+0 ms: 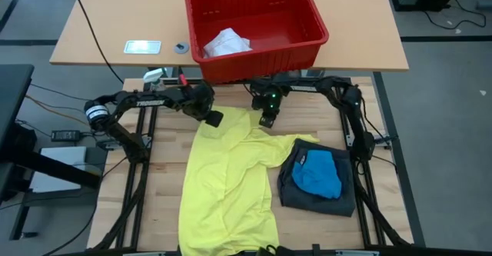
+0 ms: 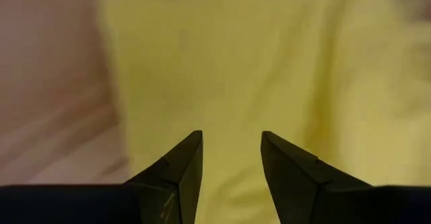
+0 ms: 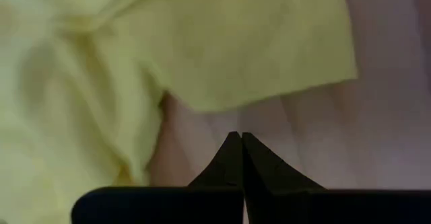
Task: Fold laundry
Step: Fold the yellow shirt
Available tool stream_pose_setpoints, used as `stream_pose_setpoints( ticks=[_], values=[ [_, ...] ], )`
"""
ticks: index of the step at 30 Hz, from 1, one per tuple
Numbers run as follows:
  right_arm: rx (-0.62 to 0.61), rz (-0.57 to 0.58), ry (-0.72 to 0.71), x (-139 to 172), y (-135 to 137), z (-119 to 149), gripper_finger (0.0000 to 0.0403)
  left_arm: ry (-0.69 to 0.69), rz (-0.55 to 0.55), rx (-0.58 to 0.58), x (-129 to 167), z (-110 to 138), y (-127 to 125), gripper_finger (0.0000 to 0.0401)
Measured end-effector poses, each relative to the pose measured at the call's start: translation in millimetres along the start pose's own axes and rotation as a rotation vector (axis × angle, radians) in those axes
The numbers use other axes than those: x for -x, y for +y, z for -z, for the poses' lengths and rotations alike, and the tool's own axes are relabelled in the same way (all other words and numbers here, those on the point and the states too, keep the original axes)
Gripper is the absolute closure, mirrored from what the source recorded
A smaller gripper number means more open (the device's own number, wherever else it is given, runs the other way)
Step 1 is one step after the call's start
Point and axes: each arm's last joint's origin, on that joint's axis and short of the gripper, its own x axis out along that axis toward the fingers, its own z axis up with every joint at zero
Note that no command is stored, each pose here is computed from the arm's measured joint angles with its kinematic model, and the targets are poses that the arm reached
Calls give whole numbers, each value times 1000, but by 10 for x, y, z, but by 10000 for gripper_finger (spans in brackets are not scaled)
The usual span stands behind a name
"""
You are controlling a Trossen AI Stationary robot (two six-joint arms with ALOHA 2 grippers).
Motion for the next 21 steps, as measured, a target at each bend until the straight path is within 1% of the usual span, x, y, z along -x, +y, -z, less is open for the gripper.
stream_pose_setpoints(
  ticks=[2, 4, 5, 7, 9, 11, 12, 14, 16, 18, 21],
  values=[
    [48, 24, -65, 238, 77, -6, 393, -17, 101, -30, 75, -12, -74, 246],
    [116, 69, -140, 471, 131, -1, 378, -71, 189, -120, 138, -22, -202, 246],
    [154, 101, -168, 548, 136, 0, 368, -93, 212, -183, 159, -7, -267, 246],
    [210, 156, -217, 642, 109, -12, 344, -131, 246, -339, 168, 48, -415, 246],
    [239, 177, -252, 693, 70, -26, 318, -153, 249, -489, 142, 127, -546, 246],
    [252, 176, -250, 689, 12, -25, 288, -168, 261, -606, 55, 190, -671, 246],
    [256, 168, -245, 668, -23, -20, 273, -178, 264, -645, 5, 215, -726, 246],
    [257, 160, -238, 568, -84, -32, 247, -208, 290, -694, -85, 244, -829, 245],
    [258, 154, -226, 518, -131, -28, 229, -254, 306, -712, -179, 252, -922, 245],
    [287, 160, -232, 511, -141, -42, 221, -285, 306, -701, -289, 255, -975, 245],
    [324, 151, -214, 441, -156, -51, 223, -326, 314, -679, -471, 245, -1029, 245]
  ],
)
